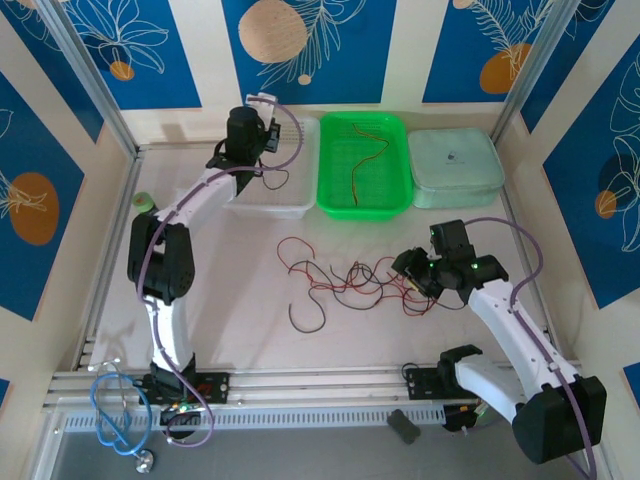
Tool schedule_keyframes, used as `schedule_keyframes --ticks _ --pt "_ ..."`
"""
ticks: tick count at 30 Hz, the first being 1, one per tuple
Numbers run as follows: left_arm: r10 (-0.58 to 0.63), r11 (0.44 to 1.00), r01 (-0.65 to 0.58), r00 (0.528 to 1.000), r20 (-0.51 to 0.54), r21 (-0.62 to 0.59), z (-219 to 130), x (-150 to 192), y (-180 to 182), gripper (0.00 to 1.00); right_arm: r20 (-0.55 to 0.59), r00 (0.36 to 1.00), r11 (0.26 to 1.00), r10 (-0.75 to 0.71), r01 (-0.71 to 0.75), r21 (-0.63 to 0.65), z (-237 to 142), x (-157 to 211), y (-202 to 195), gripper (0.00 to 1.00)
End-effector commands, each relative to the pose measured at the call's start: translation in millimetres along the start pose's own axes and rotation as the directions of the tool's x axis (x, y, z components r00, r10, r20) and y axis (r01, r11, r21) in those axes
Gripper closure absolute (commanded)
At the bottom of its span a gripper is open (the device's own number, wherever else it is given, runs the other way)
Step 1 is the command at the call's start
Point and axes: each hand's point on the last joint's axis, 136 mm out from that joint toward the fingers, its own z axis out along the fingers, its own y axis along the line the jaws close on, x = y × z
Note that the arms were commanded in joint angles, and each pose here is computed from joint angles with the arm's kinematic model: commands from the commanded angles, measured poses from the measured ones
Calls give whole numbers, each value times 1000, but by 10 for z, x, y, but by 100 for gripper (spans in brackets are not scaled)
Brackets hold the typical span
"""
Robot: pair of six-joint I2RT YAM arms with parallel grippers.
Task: Untangle the cables
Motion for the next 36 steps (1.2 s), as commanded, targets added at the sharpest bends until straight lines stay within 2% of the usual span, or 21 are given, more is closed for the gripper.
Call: schedule_keyframes --ticks 1,6,7,13,17,20,25,29,30,32,36 --pt "-62 998 62 998 -1 24 67 85 -42 100 -29 999 999 -46 46 -13 -57 74 65 48" --pt "-92 995 95 991 -98 26 130 500 -100 100 -60 976 978 -208 208 -16 -13 146 345 47" --pt "-99 994 102 989 -110 28 125 540 -103 98 -72 967 970 -244 244 -12 19 177 402 47" --pt "-124 990 136 967 -223 41 54 766 -158 68 -137 885 895 -444 445 -26 351 358 810 48" --pt "-119 988 146 929 -349 51 -1 987 -215 54 -172 829 844 -533 536 -29 646 428 1012 48" --pt "-117 985 160 900 -420 69 -70 1111 -280 48 -201 791 810 -578 586 -19 853 453 1121 49" --pt "-94 984 148 907 -412 102 -233 973 -357 35 -250 748 769 -615 639 17 1177 486 1179 52" --pt "-50 985 107 925 -376 132 -454 684 -442 29 -275 742 758 -612 649 63 1357 500 1101 54" --pt "-44 985 101 929 -368 138 -525 616 -460 22 -273 745 760 -608 646 72 1389 493 1082 55" --pt "-36 983 96 936 -349 154 -664 493 -513 16 -271 749 761 -604 643 80 1438 487 1061 55" --pt "-25 981 84 948 -317 173 -957 336 -635 13 -281 748 765 -602 640 65 1542 519 1080 60"
